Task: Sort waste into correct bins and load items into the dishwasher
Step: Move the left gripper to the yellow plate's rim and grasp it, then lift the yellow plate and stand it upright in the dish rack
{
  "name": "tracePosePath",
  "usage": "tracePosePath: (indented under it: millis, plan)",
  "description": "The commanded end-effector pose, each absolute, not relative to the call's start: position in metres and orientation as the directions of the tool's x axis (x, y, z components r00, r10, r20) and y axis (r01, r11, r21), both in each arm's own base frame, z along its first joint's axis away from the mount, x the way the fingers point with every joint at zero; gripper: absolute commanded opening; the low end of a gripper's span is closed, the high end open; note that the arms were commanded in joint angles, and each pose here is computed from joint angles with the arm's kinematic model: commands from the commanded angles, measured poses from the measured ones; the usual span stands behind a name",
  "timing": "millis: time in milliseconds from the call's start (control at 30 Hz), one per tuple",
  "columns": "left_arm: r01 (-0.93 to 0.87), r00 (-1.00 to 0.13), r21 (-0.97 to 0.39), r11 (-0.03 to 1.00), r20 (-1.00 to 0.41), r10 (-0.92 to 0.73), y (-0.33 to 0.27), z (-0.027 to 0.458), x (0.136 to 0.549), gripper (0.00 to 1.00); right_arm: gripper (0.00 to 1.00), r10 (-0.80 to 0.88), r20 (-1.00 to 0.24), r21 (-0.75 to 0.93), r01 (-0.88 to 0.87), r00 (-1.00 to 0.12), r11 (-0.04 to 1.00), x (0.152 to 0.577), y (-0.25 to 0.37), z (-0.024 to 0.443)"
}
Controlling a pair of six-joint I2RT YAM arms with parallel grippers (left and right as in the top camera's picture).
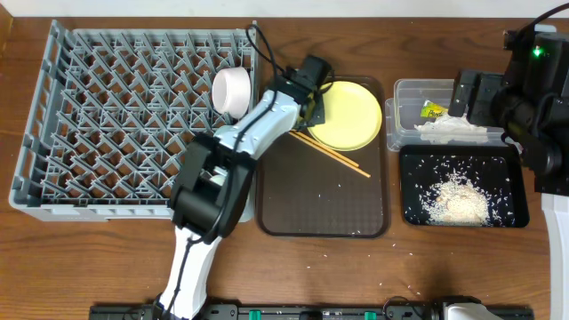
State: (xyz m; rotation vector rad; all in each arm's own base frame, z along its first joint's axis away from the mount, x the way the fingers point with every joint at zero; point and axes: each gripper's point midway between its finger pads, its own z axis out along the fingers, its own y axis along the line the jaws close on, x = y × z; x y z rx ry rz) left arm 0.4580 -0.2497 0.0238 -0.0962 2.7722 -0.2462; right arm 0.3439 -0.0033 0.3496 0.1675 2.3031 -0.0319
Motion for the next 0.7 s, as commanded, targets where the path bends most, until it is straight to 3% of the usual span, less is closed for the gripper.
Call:
tracePosePath:
  millis: [0, 267, 400, 467, 667]
  plan:
    - [0.029, -0.905, -0.185, 0.982, -0.423, -0.053, -0.24, 0.08, 0.46, 0.07, 0.99, 0.124, -0.74, 0.03, 0.152, -0.661, 0.988, 0.343, -0.007, 0.35]
    - [0.091, -0.872, -0.2, 0.976, -0.489, -0.019, -0.238, 0.131, 0.454, 0.08, 0.99, 0.124, -0.74, 0.03, 0.152, -0.661, 0.988, 0.343, -0.007, 0.35]
    - [0.092, -0.917, -0.316, 0.944, -0.396, -0.044, -0.258, 0.116, 0.443, 0.39, 0.99, 0.124, -0.74, 0.03, 0.152, -0.661, 0.988, 0.343, -0.007, 0.35]
    - [0.065, -0.937, -0.35, 0.934, -0.343, -0.063, -0.265, 0.1, 0.439, 0.46, 0.99, 0.124, -0.74, 0.03, 0.152, -0.661, 0.988, 0.343, -0.007, 0.35]
    - [-0.009, -0.956, -0.331, 0.944, -0.273, -0.105, -0.257, 0.066, 0.441, 0.55, 0.99, 0.124, -0.74, 0.03, 0.152, -0.661, 0.988, 0.343, -0.007, 0.35]
